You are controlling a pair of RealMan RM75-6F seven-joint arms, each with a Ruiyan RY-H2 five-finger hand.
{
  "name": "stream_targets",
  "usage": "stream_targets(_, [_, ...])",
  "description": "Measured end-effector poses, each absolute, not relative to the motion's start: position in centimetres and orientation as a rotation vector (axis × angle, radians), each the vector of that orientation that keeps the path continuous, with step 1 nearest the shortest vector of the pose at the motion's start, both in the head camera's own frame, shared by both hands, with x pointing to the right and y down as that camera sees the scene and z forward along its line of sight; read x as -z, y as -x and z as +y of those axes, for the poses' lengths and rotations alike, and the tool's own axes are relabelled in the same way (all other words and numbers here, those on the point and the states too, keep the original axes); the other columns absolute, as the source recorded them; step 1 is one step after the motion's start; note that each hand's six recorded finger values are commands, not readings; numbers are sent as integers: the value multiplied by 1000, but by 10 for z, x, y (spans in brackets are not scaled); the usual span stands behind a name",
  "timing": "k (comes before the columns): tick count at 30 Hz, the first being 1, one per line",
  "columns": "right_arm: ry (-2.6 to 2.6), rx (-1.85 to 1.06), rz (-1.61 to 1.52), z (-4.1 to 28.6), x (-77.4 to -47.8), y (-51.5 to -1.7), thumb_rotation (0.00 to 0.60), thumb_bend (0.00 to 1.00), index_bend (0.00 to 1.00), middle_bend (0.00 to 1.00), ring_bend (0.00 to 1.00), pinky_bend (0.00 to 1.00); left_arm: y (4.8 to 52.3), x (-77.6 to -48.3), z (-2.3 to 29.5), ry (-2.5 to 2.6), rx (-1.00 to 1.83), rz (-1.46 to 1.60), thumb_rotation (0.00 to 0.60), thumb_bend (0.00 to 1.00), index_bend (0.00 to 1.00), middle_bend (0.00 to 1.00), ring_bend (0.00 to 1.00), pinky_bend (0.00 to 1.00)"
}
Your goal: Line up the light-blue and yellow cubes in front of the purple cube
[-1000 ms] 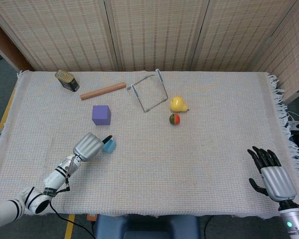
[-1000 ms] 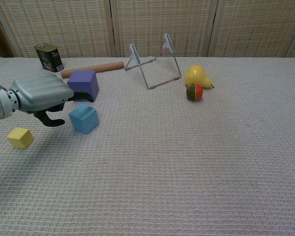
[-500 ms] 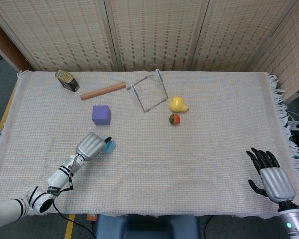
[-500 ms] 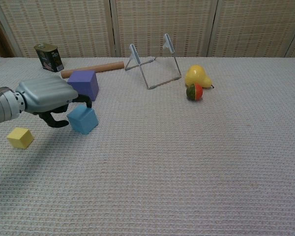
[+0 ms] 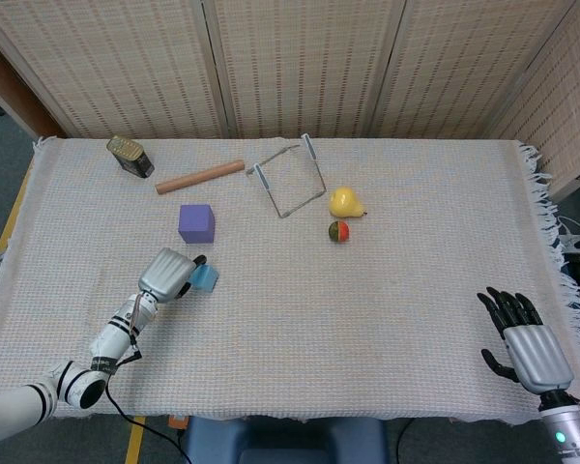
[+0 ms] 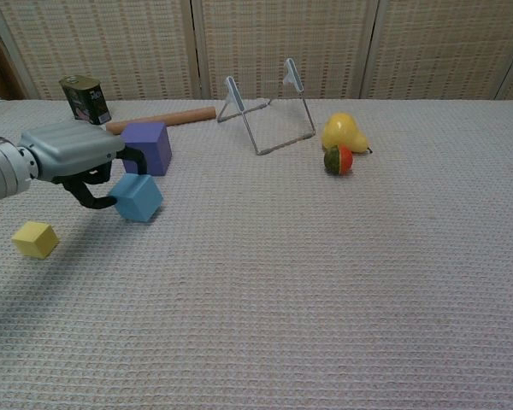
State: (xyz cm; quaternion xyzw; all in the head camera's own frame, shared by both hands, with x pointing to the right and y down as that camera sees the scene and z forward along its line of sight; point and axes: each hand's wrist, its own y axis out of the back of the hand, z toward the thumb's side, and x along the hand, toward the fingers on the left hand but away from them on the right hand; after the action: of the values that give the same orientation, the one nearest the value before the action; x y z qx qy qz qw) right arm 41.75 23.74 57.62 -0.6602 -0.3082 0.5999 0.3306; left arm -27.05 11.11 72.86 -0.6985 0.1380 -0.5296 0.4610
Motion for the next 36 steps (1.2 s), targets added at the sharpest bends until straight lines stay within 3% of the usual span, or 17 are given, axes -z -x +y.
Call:
stream_targets(11, [1729, -1574, -802, 237, -577, -418, 600, 101, 0, 0, 0, 0, 289, -734, 87, 1714, 1479, 405, 600, 378, 467, 1000, 1000, 1000])
stream_targets(36, [1738, -1570, -799, 237, -576, -417, 600, 101, 0, 0, 0, 0, 268, -740, 78, 1638, 1555, 397, 600, 378, 431, 1000, 1000, 1000])
